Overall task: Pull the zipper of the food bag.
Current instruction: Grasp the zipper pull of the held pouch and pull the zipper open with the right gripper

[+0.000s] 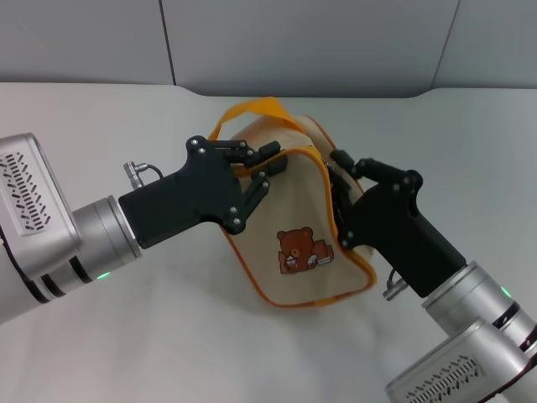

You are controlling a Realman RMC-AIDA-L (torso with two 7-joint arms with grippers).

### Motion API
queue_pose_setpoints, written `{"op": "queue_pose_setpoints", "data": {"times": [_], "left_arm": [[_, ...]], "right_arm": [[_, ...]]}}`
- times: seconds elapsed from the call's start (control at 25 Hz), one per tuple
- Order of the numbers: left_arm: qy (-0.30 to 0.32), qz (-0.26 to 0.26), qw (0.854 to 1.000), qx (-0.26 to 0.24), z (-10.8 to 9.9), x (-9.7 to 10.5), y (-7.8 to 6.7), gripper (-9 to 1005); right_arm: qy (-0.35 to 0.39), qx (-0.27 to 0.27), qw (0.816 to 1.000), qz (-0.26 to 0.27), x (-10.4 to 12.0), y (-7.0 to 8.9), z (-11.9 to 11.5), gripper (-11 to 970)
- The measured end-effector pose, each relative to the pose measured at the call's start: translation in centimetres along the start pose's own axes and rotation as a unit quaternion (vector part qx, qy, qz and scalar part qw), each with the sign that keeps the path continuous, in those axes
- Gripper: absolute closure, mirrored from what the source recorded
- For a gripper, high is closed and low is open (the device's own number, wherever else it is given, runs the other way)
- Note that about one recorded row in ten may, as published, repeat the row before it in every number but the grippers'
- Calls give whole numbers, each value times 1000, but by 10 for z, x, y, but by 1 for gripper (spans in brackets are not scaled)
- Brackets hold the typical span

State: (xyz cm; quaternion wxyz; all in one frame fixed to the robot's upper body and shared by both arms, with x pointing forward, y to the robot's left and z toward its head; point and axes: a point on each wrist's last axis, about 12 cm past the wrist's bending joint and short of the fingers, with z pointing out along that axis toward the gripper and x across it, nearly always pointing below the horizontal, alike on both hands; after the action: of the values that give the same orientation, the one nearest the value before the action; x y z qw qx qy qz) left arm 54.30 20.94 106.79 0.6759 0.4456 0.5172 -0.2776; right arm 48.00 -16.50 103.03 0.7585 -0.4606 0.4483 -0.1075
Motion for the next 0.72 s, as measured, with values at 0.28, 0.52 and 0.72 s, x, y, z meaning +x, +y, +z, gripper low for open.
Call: {"op": "queue_pose_setpoints", "data": {"times": [0.28,0.52,0.72], "left_arm": [[-3,4,1000,-11,-1,0,1,898],[-8,3,1000,-27,-3,-1,4,897],[-7,6,999,-32,-4,-1,6,897]], "right_arm": [[17,4,1000,6,2,3,-13,891],[64,11,998,13,8,11,-47,954],[113,7,994,3,17,16,-84,942]]}}
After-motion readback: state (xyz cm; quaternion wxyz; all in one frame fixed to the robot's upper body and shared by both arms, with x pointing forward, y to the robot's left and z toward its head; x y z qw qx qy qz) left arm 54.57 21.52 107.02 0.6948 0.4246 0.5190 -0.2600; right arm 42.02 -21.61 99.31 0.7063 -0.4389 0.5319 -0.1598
